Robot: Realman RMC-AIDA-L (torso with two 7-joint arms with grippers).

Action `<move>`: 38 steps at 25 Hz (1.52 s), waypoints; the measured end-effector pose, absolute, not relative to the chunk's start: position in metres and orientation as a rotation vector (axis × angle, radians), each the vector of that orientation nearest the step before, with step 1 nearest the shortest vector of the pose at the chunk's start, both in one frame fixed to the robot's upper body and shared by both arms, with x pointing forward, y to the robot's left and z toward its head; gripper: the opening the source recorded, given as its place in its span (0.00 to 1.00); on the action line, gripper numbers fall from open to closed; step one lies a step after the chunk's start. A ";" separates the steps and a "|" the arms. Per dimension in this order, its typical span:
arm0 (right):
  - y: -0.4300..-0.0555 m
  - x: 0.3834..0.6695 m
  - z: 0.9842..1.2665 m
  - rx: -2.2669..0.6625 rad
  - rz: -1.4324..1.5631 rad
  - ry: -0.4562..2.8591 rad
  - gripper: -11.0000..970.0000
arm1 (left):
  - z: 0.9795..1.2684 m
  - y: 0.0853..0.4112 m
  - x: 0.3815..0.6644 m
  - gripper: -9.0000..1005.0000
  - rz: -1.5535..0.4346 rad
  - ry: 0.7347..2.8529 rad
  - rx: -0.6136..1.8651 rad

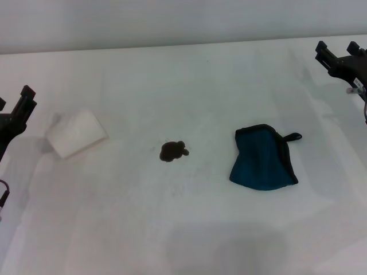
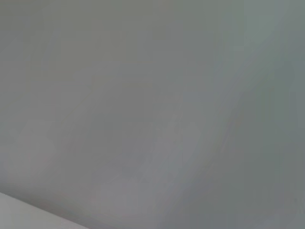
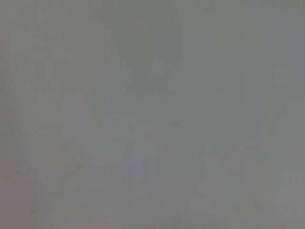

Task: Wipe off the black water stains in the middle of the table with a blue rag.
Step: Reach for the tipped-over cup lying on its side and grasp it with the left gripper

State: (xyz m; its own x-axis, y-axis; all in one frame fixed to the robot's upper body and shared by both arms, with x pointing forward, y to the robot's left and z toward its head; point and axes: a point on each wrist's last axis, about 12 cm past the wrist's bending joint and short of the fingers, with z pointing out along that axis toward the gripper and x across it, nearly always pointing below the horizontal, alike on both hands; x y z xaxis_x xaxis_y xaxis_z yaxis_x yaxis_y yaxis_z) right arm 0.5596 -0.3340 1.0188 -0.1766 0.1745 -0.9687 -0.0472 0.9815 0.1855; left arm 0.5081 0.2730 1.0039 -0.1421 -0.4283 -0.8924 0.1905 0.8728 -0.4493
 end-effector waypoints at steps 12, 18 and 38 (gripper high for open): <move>-0.333 0.564 1.023 0.088 0.200 1.721 0.87 | 1.003 0.282 0.506 0.82 -0.532 1.607 -0.292; -0.332 0.568 1.027 0.077 0.200 1.710 0.87 | 0.997 0.291 0.492 0.81 -0.503 1.602 -0.367; -0.336 0.565 1.026 0.069 0.195 1.706 0.87 | 1.025 0.311 0.490 0.62 -0.746 1.358 -0.461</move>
